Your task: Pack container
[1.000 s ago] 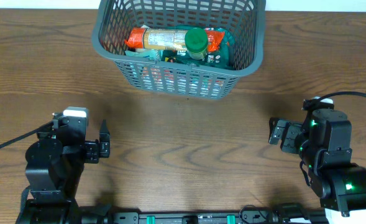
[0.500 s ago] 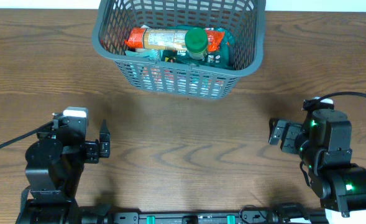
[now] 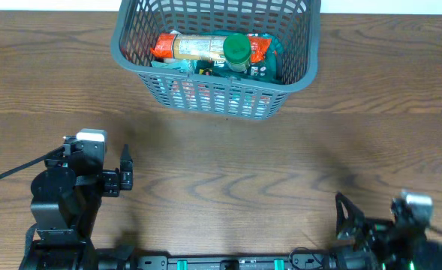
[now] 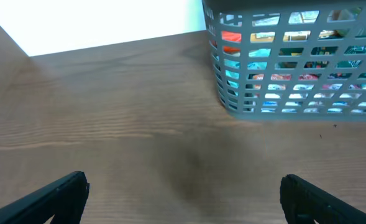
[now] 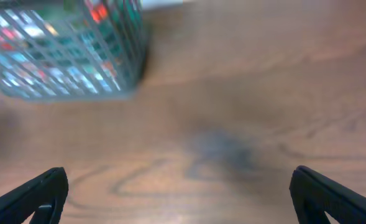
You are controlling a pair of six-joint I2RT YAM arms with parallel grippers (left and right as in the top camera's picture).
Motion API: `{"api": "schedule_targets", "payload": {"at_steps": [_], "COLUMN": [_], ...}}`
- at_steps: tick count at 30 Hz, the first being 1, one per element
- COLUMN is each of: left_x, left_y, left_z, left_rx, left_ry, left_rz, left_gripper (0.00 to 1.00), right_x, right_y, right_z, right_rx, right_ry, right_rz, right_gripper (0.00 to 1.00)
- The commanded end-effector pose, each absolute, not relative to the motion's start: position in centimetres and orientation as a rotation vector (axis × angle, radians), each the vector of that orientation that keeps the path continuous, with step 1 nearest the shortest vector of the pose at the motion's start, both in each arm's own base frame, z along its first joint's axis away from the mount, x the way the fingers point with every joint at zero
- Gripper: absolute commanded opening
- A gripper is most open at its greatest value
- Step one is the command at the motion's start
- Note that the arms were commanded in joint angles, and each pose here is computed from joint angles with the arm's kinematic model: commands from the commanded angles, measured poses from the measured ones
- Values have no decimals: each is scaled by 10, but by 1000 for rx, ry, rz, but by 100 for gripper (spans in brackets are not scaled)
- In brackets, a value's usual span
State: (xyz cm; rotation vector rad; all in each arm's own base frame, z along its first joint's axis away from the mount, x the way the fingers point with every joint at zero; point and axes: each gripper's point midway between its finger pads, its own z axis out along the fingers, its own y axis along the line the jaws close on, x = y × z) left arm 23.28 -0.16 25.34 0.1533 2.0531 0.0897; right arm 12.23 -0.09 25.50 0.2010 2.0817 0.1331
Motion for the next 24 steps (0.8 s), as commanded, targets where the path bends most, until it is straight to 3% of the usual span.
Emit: {"api": "schedule_targets", "payload": {"at_steps": [1, 16, 24], "left_x": [232, 232, 232], "left_y": [-2, -2, -2], "left_z": [254, 254, 254], "left_rx": [161, 162, 162], "left_ry": [2051, 2051, 2051], "left_rz": [92, 92, 92], "left_gripper": [98, 98, 99], "right_x": [117, 211, 233], "right_y": [-1, -4, -10], "right_z": [250, 244, 223], "right_rx": [191, 185, 209], "right_ry": [2005, 1603, 1514], "right_rz": [150, 97, 56], "right_gripper": [99, 99, 99]}}
